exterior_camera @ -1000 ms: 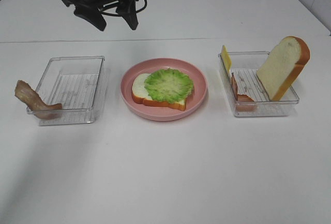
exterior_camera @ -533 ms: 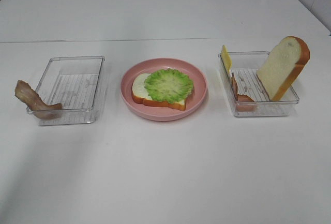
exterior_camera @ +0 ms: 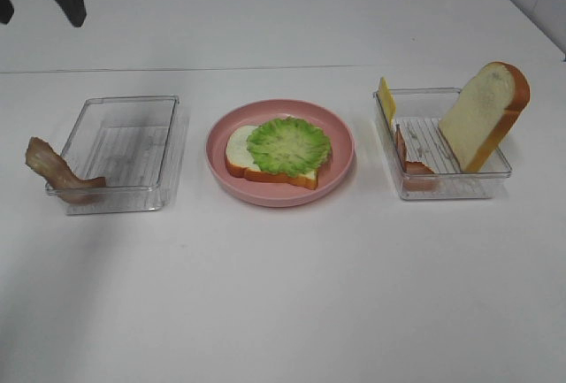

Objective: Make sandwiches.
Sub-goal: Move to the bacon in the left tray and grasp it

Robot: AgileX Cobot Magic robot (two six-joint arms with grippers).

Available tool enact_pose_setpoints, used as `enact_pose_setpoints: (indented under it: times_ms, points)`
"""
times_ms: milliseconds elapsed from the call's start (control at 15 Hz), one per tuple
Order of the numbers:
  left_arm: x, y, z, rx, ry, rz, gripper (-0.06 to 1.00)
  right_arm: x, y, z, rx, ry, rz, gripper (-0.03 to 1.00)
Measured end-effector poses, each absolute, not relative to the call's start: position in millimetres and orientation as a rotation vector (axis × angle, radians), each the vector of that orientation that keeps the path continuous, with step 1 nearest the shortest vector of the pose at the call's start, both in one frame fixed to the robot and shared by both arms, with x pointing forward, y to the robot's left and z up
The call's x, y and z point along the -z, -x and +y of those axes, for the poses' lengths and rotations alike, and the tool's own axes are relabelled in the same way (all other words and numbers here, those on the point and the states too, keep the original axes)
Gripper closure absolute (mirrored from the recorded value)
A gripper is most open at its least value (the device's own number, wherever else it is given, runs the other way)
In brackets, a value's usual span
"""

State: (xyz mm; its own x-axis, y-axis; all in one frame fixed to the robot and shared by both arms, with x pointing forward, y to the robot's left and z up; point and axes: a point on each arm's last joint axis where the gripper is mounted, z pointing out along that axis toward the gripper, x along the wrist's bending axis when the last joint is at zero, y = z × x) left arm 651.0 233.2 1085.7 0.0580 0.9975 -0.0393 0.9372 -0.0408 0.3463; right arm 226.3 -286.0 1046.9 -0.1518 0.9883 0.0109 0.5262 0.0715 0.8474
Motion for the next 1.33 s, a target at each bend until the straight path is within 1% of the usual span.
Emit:
enact_pose_setpoints:
  times_ms: [133, 200, 333, 533, 733, 1133, 1200, 1333]
  points:
    - [-1070, -644, 243, -0.261, -2.08, 2.018, 0.19, -1047, -226, -286, -0.978, -1.509, 1.748, 0.21]
    - [-1044, -636, 249, -0.18, -2.126, 2.09, 0.19, -1047, -226, -286, -0.978, -1.509, 1.748, 0.21]
    - [-1023, -626, 251, -0.121, -2.182, 2.138, 0.19, -1047, -226, -286, -0.978, -1.509, 1.748, 0.21]
    - [-1007, -619, 252, -0.075, -2.182, 2.196, 0.19, -1047, -226, -286, -0.978, -1.509, 1.748, 0.21]
    - [-999, -623, 254, -0.137, -2.146, 2.192, 0.19, -1047, -226, -286, -0.978, -1.509, 1.748, 0.21]
    - [-957, -636, 252, -0.094, -2.161, 2.241, 0.19, -1047, -226, -286, -0.978, -1.509, 1.748, 0.21]
    - [-947, -639, 251, -0.086, -2.164, 2.244, 0.23, -1047, -226, -286, -0.978, -1.509, 1.748, 0.21]
    - [-940, -641, 250, -0.072, -2.158, 2.247, 0.3, -1047, -226, -286, -0.978, -1.509, 1.748, 0.21]
